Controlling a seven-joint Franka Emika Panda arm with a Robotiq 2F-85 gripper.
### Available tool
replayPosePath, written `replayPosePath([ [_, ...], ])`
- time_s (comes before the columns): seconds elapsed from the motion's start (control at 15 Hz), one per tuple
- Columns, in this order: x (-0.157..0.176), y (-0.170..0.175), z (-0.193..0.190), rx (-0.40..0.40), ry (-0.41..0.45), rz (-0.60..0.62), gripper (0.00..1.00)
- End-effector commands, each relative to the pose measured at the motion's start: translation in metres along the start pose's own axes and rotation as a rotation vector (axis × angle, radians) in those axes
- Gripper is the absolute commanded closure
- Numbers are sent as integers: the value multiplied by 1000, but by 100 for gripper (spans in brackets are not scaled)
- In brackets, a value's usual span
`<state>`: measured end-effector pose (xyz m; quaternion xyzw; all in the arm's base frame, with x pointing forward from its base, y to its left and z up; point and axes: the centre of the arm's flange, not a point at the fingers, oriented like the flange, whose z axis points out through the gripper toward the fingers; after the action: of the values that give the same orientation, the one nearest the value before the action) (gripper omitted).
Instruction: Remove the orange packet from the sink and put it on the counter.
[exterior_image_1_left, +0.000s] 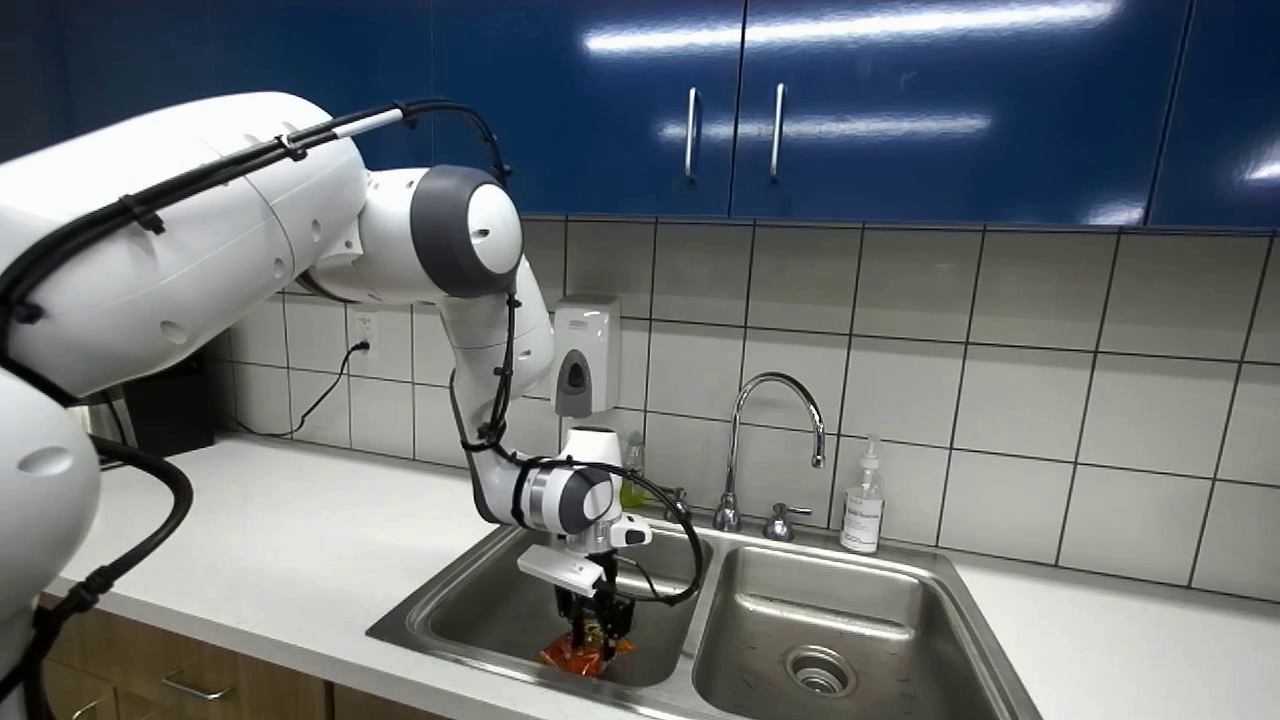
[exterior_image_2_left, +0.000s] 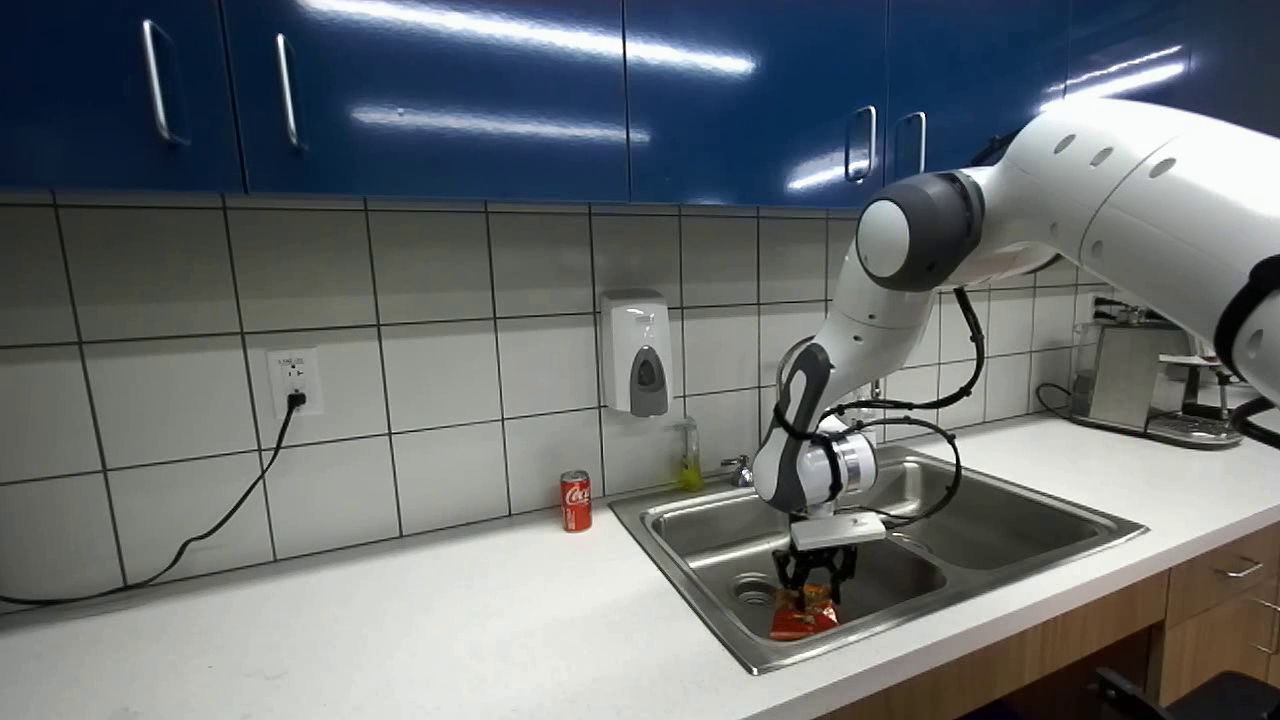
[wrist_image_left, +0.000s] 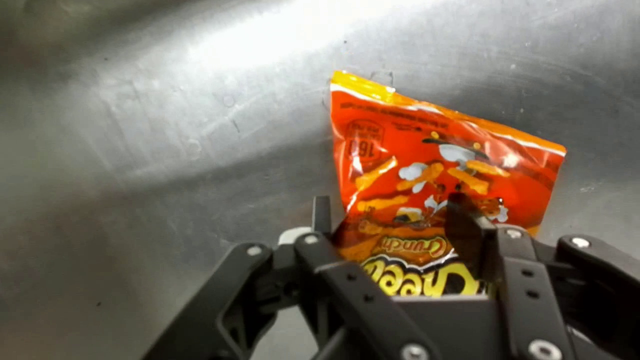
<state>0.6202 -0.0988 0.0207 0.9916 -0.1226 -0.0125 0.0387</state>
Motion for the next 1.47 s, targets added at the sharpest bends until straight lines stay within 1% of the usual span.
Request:
replayPosePath([
  [0.0, 4, -5, -2, 6, 16, 19, 67],
  [0.2, 5, -6, -4, 4, 17, 13, 91],
  [0.27, 5, -6, -5, 4, 17, 12, 97],
  [0.33, 5, -6, -6, 4, 19, 11, 100],
  [0.93, 3, -13, -14, 10, 16, -4, 99],
  [1.13, 5, -18, -35, 27, 33, -7, 99],
  [1.4, 11, -21, -79, 52, 76, -12, 99],
])
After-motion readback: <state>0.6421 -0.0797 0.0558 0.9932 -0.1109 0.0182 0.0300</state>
